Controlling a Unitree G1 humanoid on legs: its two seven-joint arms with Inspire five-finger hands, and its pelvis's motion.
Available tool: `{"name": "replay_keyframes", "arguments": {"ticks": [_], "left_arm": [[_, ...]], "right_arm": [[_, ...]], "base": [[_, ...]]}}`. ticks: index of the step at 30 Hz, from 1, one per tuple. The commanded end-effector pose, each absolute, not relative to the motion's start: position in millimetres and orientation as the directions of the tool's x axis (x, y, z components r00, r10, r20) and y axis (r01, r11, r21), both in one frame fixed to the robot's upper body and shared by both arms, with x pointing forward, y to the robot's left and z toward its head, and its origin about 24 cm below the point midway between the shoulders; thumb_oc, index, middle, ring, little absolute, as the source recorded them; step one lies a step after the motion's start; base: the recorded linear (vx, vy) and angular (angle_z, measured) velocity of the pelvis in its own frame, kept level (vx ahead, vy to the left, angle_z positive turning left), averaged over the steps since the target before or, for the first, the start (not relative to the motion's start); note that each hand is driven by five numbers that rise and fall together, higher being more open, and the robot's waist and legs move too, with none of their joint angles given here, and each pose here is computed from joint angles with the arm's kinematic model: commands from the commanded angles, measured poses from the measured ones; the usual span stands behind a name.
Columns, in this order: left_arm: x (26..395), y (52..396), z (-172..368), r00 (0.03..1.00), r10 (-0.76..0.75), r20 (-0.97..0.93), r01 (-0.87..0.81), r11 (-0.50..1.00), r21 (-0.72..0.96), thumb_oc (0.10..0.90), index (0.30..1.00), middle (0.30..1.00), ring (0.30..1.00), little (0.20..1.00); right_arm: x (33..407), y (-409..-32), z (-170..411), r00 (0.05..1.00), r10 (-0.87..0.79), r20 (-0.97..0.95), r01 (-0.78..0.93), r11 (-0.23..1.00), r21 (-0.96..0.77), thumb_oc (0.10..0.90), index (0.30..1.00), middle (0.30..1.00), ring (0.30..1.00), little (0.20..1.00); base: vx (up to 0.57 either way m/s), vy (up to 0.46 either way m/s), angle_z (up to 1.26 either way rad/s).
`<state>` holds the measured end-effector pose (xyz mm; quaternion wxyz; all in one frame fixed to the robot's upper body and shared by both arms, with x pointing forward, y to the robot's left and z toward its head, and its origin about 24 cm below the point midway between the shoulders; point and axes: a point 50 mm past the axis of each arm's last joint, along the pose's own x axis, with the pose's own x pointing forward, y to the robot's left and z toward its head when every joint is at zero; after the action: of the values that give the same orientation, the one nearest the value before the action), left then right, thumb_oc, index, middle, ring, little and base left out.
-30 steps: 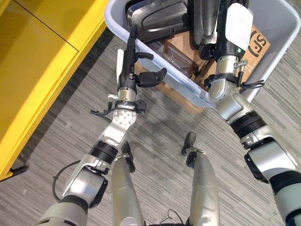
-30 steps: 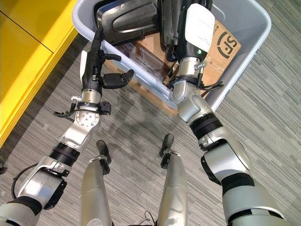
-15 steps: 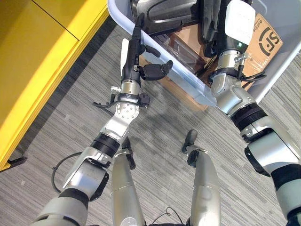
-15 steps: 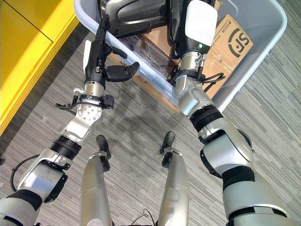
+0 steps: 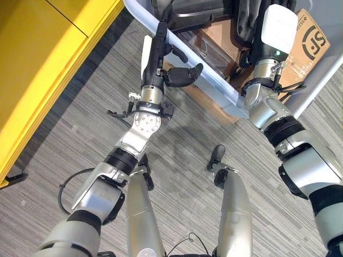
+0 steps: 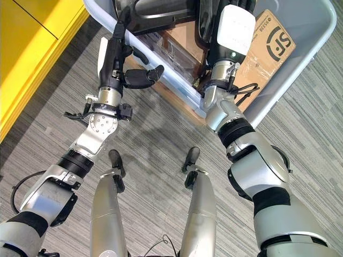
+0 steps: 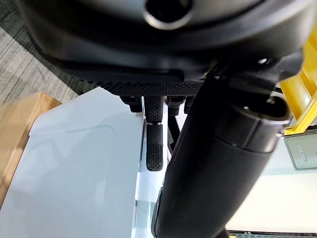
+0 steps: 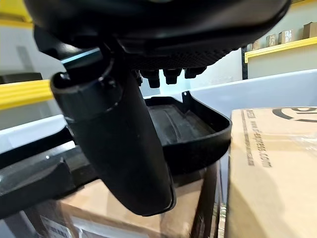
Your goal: Move parts from the plastic box to the shelf.
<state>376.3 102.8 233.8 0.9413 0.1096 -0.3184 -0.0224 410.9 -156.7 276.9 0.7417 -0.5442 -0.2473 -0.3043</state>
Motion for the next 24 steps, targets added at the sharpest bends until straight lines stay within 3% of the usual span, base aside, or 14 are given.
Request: {"name": "replay_keyframes", "arguments": {"ticks": [1, 24], "left_arm": [[364, 69, 279, 0.664, -0.225, 0.713, 0.09, 0.971, 0.223, 0.9, 1.0, 1.0, 1.0, 1.0], [371, 77, 278, 0.677, -0.232, 0.698, 0.097, 0.969, 0.228, 0.9, 1.0, 1.0, 1.0, 1.0]], "right_arm": [[396, -158, 354, 0.494, -0.165, 0.854, 0.867, 0.166, -0.47, 0.9, 1.0, 1.0, 1.0, 1.0], [399, -169, 363, 0.519, -0.194, 0.832, 0.851, 0.025, -0.525, 0.9, 1.0, 1.0, 1.0, 1.0]], "base": [[0.02, -0.029, 0.03], [0.04, -0.038, 0.03]]}}
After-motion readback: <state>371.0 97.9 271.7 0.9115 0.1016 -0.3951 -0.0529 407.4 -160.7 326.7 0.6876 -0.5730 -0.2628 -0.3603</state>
